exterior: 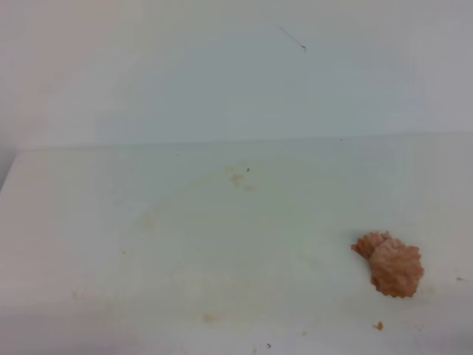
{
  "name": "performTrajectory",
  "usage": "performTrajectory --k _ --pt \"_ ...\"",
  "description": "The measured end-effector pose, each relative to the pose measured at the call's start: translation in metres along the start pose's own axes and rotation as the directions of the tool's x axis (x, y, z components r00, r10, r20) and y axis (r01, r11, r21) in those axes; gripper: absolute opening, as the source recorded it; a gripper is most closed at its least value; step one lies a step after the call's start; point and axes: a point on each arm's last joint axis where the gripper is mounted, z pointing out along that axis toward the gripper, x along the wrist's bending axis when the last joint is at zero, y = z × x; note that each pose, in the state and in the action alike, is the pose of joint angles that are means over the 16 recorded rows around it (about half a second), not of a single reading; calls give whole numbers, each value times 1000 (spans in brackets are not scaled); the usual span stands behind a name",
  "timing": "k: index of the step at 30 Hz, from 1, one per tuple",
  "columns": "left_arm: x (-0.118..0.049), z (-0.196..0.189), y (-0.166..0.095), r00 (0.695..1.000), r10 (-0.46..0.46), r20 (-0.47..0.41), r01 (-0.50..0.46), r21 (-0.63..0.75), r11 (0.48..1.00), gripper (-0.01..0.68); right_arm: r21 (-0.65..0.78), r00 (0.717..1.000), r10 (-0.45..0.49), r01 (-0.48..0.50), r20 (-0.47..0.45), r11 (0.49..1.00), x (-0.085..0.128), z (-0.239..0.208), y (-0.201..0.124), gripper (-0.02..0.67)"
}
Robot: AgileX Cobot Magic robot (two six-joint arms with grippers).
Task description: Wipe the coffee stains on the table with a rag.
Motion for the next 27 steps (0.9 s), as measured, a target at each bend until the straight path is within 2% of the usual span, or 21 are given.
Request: performTrajectory --k 27 --pt "0 0 0 1000 0 0 0 0 1000 1 2 1000 1 -1 6 1000 0 0 0 -3"
